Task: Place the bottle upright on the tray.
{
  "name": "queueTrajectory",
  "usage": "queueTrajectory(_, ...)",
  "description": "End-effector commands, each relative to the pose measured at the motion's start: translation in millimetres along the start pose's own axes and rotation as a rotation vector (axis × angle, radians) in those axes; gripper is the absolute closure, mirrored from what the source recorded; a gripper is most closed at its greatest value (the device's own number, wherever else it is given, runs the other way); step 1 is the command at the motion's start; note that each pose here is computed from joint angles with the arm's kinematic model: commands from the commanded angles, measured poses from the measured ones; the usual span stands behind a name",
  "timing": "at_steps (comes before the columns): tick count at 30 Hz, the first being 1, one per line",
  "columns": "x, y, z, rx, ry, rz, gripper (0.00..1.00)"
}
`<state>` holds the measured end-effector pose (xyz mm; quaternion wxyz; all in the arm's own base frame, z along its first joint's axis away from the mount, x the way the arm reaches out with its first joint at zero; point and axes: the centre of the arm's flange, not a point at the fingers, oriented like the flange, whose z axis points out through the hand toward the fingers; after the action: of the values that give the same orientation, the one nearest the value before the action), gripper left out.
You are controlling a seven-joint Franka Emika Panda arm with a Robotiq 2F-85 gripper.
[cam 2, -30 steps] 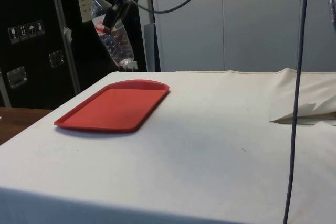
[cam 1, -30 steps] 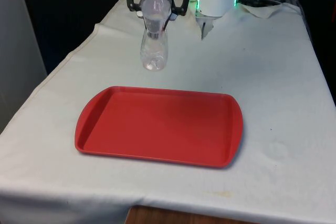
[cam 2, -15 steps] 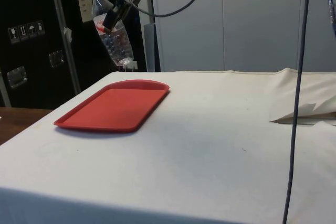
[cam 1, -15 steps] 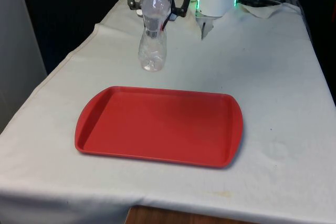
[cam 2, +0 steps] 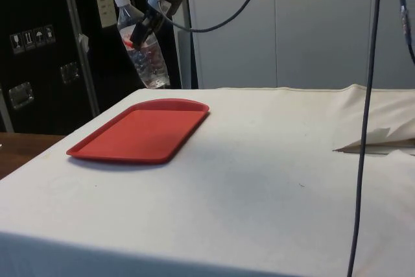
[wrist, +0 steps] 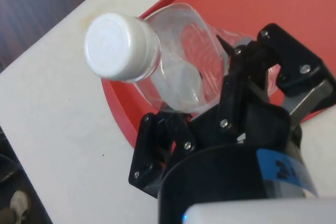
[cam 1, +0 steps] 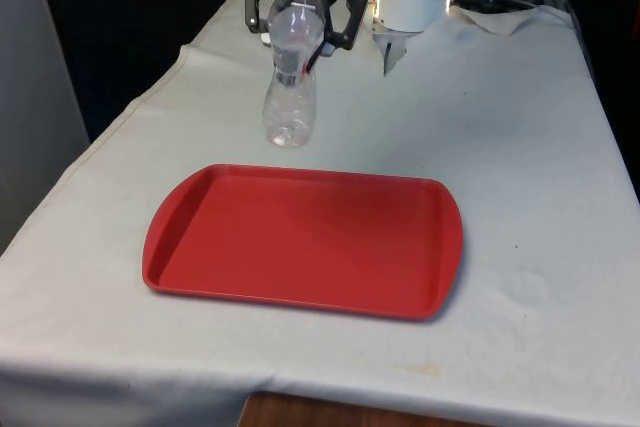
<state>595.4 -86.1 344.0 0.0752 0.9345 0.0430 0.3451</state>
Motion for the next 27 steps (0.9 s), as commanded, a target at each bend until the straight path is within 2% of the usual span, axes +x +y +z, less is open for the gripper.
queueTrajectory(1,6.3,-7.8,-3,0.004,0.026,0.007,0.65)
queueTrajectory(2,5.6,-7.7,-2,0.001,0.027,0.011,0.65)
queueTrajectory(3,-1.0,-1.0,2,-0.005,0.003,0.006,0.65)
queueTrajectory(4,4.9,-7.8,-1,-0.002,0.027,0.014,0.65)
queueTrajectory(7,1.6,-9.8,4,-0.012,0.029,0.027,0.65)
queueTrajectory(10,-1.0,-9.7,9,-0.021,0.028,0.039,0.65)
queueTrajectory(11,-9.0,-3.7,12,-0.027,0.003,0.034,0.65)
queueTrajectory(12,-2.3,-10.7,11,-0.022,0.026,0.042,0.65)
queueTrajectory(19,-5.4,-11.3,29,-0.04,0.022,0.065,0.65)
queueTrajectory(20,-12.4,-5.8,31,-0.048,0.001,0.061,0.65)
queueTrajectory(21,-5.1,-10.5,31,-0.043,0.023,0.067,0.65)
queueTrajectory(26,-5.3,-11.6,48,-0.057,0.024,0.08,0.65)
queueTrajectory(27,-11.3,-6.7,47,-0.062,0.002,0.074,0.65)
